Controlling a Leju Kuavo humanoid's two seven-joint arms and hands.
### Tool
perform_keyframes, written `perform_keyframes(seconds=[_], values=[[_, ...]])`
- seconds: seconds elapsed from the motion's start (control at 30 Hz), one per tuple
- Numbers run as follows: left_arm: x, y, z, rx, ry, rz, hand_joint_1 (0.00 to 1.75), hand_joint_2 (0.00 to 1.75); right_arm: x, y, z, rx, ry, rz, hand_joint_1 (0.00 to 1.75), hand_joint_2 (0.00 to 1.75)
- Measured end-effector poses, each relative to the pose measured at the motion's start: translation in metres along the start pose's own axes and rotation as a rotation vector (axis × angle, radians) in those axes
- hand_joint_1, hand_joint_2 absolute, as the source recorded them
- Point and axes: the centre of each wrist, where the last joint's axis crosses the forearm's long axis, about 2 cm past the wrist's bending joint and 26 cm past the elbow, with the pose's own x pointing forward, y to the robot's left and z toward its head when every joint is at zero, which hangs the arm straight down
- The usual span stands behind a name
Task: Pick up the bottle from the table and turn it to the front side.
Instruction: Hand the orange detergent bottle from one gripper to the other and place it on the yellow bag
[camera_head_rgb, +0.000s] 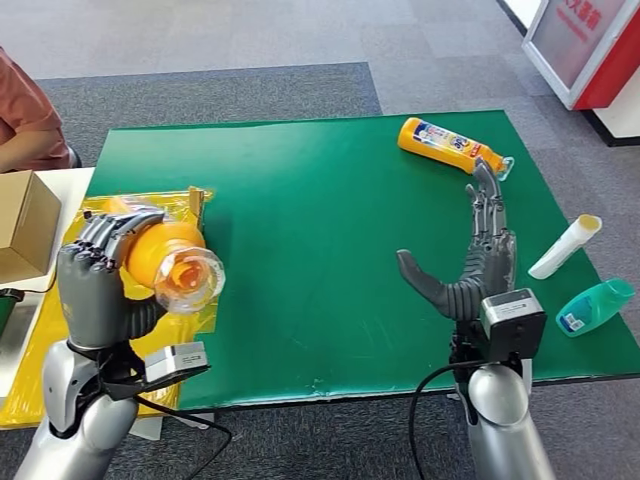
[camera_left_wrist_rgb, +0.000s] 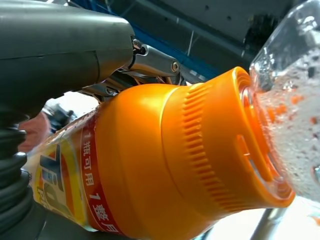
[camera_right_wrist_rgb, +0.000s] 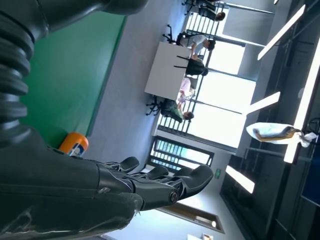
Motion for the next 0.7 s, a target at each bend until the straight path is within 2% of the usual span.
perform_keyframes(seconds=[0.13,0.3,0.57,0.7], values=[[-0.007,-0.010,0.011,-0.197,0.071,-0.155,1.75,1.75,0.007,-0.005,-0.002,-0.011,-0.017,0.013,0.00,1.75],[-0.019,-0.030,0.028,-0.440,0.170,-0.239,1.75,1.75,0.009,-0.011,-0.002,-0.009,-0.013,0.012,0.00,1.75],[-0.052,-0.068,0.066,-0.716,0.314,-0.215,1.75,1.75,0.010,-0.011,-0.007,-0.040,-0.003,-0.047,0.00,1.75],[-0.074,-0.082,0.070,-0.789,0.370,-0.215,1.75,1.75,0.009,-0.012,-0.013,-0.050,-0.009,-0.059,0.00,1.75]])
